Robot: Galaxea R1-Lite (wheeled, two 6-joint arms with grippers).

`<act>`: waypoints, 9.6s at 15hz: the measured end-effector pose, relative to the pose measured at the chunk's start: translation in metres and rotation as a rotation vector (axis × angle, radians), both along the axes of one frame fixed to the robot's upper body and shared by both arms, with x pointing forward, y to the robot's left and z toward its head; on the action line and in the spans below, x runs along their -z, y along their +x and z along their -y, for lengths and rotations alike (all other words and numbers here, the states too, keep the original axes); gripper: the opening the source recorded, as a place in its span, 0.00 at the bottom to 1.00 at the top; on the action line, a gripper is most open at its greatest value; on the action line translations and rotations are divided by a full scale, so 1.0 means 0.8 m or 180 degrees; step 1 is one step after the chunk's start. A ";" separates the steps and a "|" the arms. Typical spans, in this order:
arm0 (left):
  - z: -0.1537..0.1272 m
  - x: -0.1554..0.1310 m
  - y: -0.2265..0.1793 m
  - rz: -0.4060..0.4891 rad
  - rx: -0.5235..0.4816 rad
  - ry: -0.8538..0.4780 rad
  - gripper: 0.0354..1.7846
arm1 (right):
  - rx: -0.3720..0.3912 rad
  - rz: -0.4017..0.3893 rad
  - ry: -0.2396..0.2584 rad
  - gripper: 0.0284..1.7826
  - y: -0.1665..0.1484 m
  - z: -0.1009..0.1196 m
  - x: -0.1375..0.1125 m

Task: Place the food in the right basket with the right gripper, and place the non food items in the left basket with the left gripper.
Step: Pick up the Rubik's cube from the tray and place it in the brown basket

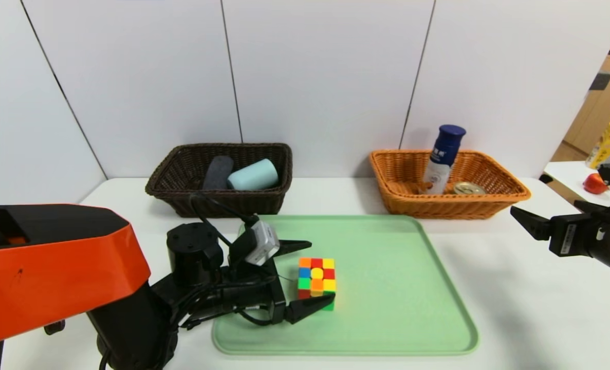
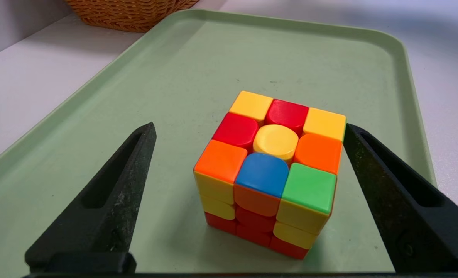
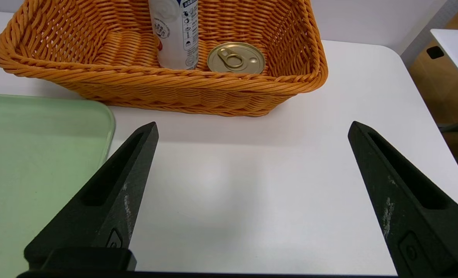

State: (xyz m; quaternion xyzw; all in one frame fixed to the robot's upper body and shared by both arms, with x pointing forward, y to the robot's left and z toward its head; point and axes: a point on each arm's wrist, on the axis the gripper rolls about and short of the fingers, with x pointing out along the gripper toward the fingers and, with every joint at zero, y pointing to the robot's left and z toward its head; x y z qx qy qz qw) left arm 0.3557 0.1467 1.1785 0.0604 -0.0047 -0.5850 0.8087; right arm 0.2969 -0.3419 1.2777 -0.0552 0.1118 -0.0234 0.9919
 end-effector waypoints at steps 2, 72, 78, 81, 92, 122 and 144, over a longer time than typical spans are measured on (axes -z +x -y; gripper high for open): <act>0.002 0.002 0.002 -0.0006 0.0007 0.0003 0.94 | 0.0002 -0.0008 0.0000 0.95 0.001 0.000 0.001; -0.073 -0.019 -0.070 -0.0800 -0.0429 -0.0077 0.94 | 0.0051 -0.0180 0.0010 0.95 -0.002 0.004 0.017; -0.070 -0.001 -0.064 -0.0850 -0.0430 0.0060 0.94 | 0.0051 -0.0187 0.0010 0.95 -0.002 0.004 0.018; -0.066 0.007 -0.060 -0.0836 -0.0406 0.0128 0.94 | 0.0053 -0.0194 0.0014 0.95 -0.001 0.004 0.018; -0.058 0.011 -0.052 -0.0746 -0.0366 0.0155 0.54 | 0.0052 -0.0212 0.0015 0.95 0.001 0.004 0.020; -0.183 -0.237 0.100 -0.1084 -0.2657 0.0487 0.53 | 0.0048 -0.0208 0.0043 0.95 0.002 0.003 0.020; -0.181 -0.205 0.157 -0.1330 -0.3205 0.0778 0.84 | 0.0054 -0.0105 0.0060 0.95 0.002 0.003 0.015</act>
